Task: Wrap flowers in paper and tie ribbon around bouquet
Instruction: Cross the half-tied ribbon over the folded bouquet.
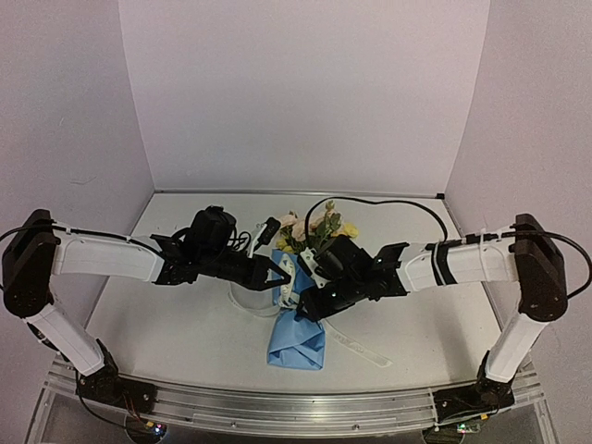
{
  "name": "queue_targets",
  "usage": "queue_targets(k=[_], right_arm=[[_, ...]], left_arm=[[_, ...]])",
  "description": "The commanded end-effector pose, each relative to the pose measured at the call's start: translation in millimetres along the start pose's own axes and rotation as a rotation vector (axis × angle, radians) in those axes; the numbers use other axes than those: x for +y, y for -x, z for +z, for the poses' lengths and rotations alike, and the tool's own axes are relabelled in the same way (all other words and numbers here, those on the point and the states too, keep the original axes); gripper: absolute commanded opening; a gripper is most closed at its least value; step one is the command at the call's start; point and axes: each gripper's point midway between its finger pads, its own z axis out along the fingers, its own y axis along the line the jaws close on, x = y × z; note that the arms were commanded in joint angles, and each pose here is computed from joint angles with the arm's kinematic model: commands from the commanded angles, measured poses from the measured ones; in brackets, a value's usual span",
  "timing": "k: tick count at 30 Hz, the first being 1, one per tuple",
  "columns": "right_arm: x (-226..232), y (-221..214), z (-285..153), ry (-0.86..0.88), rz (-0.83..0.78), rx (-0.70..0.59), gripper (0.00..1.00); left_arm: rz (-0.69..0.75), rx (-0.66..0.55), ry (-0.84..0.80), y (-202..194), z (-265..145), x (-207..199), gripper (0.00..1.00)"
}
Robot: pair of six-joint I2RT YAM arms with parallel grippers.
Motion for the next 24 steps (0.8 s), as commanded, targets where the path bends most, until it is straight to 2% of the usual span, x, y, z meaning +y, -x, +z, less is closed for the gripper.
queue_targets(k=[1,7,13,18,24], right_arm=[[1,16,4,-0.037,-0.016,-0.052,0.42],[-1,16,2,-0.048,-0.004,-0.059,0.19],[-1,24,-20,-0.051,0.021,-0.114,0.06],[0,26,-33,-0.037,0.043,-0.136,0.03],[0,18,-31,-0.029,0.064,-0.105,0.05]], left_arm=[[0.027,-0.055,-0.026,20,-6,-12,0.00],[0.027,-0.058,-0.012,20,-7,-10,0.00],[0.027,-0.058,0.015,19,-10,-4,0.00],[0.027,-0.060,0.024,19,-12,-1,0.00],[0.037,-0.060,0.017,20,-13,-2,0.00]])
